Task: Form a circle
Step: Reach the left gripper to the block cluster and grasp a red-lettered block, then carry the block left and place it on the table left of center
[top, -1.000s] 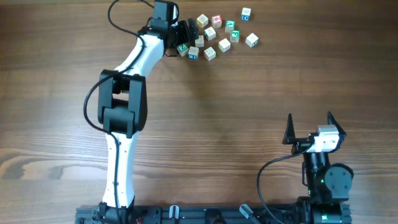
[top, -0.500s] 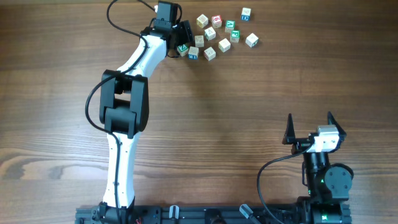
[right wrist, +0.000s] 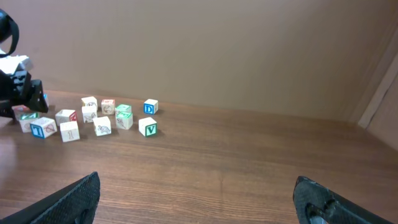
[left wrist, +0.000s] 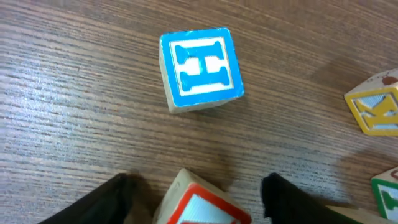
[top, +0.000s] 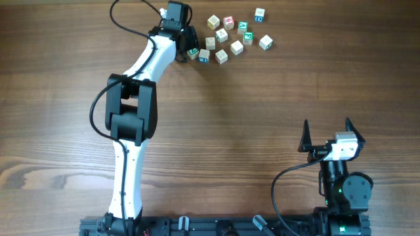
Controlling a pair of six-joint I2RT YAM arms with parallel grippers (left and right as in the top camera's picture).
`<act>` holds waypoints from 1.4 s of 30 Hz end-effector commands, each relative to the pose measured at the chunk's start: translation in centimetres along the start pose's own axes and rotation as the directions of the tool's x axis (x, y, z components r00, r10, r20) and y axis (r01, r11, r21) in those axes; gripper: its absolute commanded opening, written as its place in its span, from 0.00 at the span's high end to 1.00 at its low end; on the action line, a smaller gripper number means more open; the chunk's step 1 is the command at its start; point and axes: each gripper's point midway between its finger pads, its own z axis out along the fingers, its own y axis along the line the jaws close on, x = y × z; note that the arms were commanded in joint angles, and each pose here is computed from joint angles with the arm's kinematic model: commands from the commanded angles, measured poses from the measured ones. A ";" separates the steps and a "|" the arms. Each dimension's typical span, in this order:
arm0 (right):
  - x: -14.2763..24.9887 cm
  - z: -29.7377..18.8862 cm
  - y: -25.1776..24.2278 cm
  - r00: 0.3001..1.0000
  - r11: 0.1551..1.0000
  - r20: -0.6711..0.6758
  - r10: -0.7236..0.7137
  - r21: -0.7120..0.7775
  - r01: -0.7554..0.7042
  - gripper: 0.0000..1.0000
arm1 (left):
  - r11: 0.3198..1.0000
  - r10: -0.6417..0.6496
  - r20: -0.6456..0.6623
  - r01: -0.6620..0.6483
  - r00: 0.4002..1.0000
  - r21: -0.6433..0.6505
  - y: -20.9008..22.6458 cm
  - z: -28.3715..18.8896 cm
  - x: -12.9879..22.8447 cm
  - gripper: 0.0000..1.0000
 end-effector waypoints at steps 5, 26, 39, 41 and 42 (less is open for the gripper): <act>-0.1 0.0 0.1 1.000 1.000 0.007 -0.012 -0.007 0.012 0.00 | 0.998 0.024 -0.045 -0.026 0.999 -0.051 1.8 1.4 1.6 0.66; -0.1 0.0 0.1 1.000 1.000 0.007 -0.012 -0.007 0.012 0.00 | 0.984 -0.005 0.055 0.015 0.998 -0.178 10.2 -34.8 -3.9 0.92; -0.1 0.0 0.1 1.000 1.000 0.004 -0.012 -0.007 0.012 0.00 | 0.968 -0.167 0.014 0.167 0.986 -0.185 12.4 -39.0 6.7 0.90; -0.1 0.0 0.1 1.000 1.000 0.004 -0.012 -0.007 0.012 0.00 | 0.954 -0.215 -0.011 0.208 0.977 -0.214 13.1 -34.9 8.5 0.88; -0.1 0.0 0.1 1.000 1.000 0.004 -0.012 -0.007 0.012 0.00 | 0.944 -0.250 -0.018 0.239 0.968 -0.226 13.6 -31.9 9.8 0.88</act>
